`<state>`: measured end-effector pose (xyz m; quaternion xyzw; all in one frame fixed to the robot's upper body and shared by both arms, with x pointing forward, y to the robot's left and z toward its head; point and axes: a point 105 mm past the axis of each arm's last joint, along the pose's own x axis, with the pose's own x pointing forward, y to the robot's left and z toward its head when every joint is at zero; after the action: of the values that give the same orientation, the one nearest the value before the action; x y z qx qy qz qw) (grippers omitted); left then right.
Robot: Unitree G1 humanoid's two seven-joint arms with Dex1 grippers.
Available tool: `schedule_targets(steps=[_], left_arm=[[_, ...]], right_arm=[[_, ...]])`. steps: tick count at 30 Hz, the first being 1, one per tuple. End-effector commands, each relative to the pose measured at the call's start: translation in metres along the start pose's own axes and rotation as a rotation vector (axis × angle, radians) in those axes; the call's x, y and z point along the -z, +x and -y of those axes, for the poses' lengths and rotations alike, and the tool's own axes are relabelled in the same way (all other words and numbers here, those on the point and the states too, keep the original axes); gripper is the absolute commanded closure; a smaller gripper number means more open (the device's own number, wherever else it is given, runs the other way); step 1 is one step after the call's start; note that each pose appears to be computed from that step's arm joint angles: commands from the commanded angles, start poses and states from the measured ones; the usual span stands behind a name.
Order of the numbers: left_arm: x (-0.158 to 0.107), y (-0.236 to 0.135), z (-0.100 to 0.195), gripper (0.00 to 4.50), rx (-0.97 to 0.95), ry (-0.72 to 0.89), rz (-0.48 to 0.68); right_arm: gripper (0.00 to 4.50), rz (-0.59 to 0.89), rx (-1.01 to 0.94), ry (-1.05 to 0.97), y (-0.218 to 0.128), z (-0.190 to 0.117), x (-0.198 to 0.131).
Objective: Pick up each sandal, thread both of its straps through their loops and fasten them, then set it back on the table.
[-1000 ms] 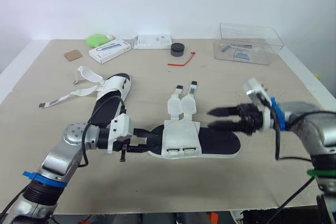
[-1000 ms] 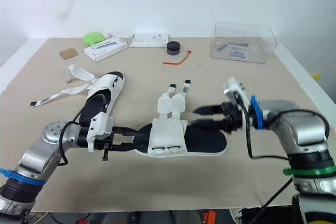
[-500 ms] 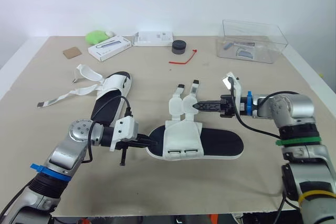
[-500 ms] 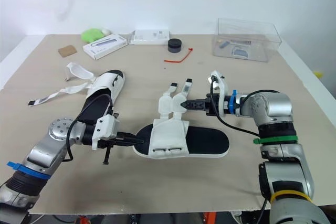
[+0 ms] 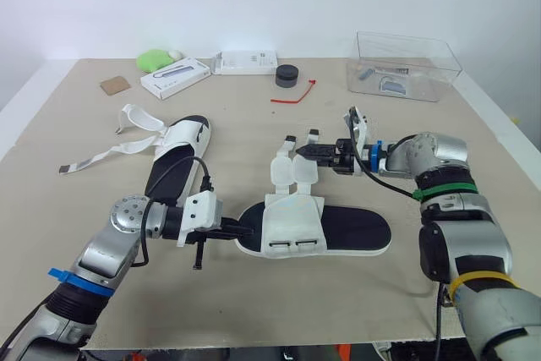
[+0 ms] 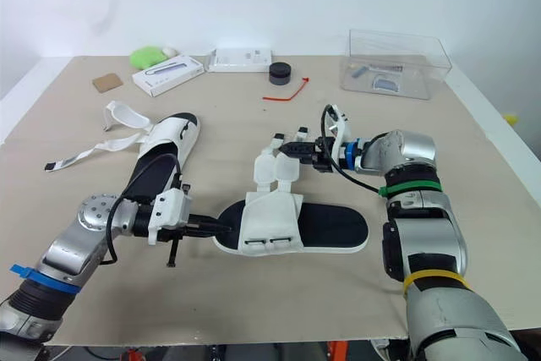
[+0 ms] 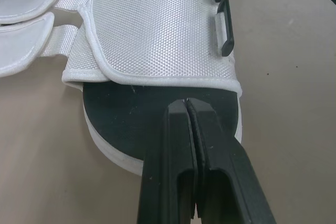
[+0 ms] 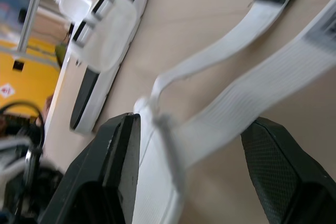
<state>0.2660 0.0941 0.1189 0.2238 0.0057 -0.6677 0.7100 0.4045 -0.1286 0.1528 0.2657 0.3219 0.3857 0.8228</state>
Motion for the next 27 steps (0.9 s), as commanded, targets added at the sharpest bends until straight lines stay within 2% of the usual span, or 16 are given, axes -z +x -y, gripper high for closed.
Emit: schedule_targets(steps=[1,8,10,12,14,16,20,23,27], left_arm=[[-0.009,0.001,0.001,4.45,-0.001,0.045,0.014],[-0.009,0.003,0.002,4.45,-0.001,0.054,0.015],[-0.008,0.004,0.002,4.50,-0.001,0.055,0.015],[-0.008,0.004,0.003,4.50,-0.001,0.055,0.015],[-0.008,0.004,0.003,4.50,-0.001,0.054,0.015],[-0.007,0.005,0.004,4.50,0.000,0.053,0.016],[-0.007,0.005,0.005,4.50,0.001,0.051,0.017],[-0.007,0.005,0.005,4.50,0.001,0.048,0.016],[-0.007,0.005,0.005,4.50,0.003,0.047,0.014]], right_arm=[[1.33,0.113,0.019,-0.009,0.002,-0.003,-0.025],[1.33,0.172,0.066,-0.008,0.009,0.003,-0.034],[1.85,0.176,0.072,-0.018,0.008,0.003,-0.035],[2.56,0.171,0.053,-0.039,0.008,0.001,-0.036],[3.68,0.160,0.052,-0.078,0.007,0.001,-0.036],[4.47,0.155,0.042,-0.109,0.006,0.000,-0.037],[4.47,0.134,-0.005,-0.313,0.005,-0.008,-0.039],[4.47,0.110,-0.100,-0.660,0.002,-0.028,-0.038],[4.47,0.184,-0.219,-1.141,-0.009,-0.060,-0.024]])
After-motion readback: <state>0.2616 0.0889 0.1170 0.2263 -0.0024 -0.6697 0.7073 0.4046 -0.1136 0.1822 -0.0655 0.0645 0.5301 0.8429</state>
